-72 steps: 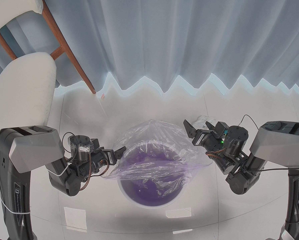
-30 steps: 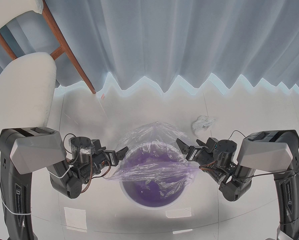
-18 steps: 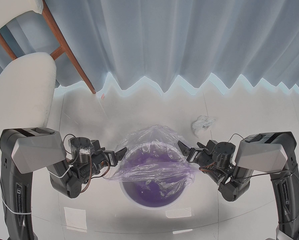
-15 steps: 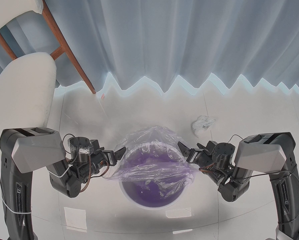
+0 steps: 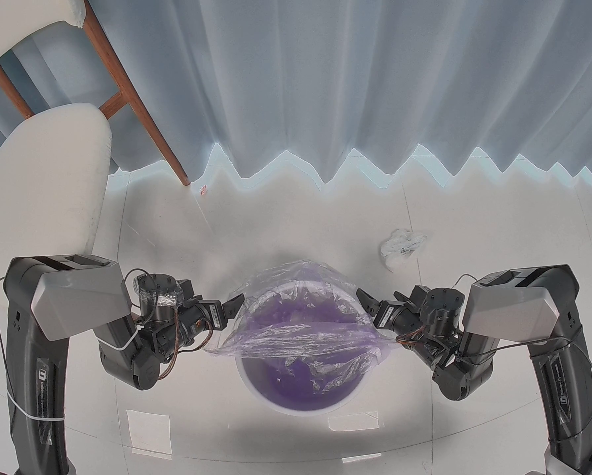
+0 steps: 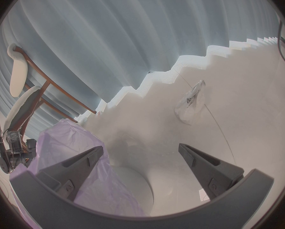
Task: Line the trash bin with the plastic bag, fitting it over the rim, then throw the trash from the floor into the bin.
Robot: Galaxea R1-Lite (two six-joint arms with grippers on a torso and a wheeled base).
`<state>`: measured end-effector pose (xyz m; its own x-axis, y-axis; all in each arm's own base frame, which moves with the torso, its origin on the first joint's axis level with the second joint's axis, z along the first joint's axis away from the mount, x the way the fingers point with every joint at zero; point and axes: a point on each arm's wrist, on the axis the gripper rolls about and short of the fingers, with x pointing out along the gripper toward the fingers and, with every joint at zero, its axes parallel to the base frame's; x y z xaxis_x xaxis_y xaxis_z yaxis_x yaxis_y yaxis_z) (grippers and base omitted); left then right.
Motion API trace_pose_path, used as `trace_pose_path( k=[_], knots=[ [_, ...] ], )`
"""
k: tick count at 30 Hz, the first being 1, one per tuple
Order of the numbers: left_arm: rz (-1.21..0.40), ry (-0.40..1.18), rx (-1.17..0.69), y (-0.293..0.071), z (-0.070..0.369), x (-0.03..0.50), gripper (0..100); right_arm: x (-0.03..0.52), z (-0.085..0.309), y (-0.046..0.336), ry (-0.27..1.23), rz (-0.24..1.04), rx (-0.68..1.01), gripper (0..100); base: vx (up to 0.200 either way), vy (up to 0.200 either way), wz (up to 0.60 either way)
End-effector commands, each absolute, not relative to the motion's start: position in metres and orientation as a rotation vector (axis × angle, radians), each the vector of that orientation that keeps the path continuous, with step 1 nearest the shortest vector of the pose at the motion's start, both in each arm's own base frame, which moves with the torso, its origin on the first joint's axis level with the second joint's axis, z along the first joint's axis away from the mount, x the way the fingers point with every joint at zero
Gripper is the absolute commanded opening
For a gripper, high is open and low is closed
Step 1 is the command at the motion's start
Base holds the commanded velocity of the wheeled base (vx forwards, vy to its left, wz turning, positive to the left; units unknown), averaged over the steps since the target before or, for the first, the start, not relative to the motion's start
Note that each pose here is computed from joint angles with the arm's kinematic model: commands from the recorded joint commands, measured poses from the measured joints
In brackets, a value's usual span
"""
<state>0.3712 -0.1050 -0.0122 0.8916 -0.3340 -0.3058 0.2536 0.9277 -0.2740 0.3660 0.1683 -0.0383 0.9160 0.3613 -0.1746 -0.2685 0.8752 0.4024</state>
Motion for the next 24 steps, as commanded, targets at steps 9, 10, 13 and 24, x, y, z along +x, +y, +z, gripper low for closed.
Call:
trace_pose_path(
  k=[9, 10, 13, 24],
  knots=[
    [-0.309, 0.380, -0.222, -0.111, -0.020, 0.362, 100, 0.360, -0.041, 0.164, 0.267, 0.327, 0.343, 100, 0.000, 0.000, 0.00],
    [-0.309, 0.380, -0.222, -0.111, -0.020, 0.362, 100, 0.360, -0.041, 0.164, 0.267, 0.327, 0.343, 100, 0.000, 0.000, 0.00],
    [-0.318, 0.344, -0.222, -0.112, -0.018, 0.356, 100, 0.356, -0.040, 0.161, 0.270, 0.328, 0.307, 100, 0.000, 0.000, 0.00],
    [-0.329, 0.204, -0.239, -0.121, 0.014, 0.342, 100, 0.342, 0.016, 0.157, 0.186, 0.359, 0.435, 100, 0.000, 0.000, 0.00]
  ],
)
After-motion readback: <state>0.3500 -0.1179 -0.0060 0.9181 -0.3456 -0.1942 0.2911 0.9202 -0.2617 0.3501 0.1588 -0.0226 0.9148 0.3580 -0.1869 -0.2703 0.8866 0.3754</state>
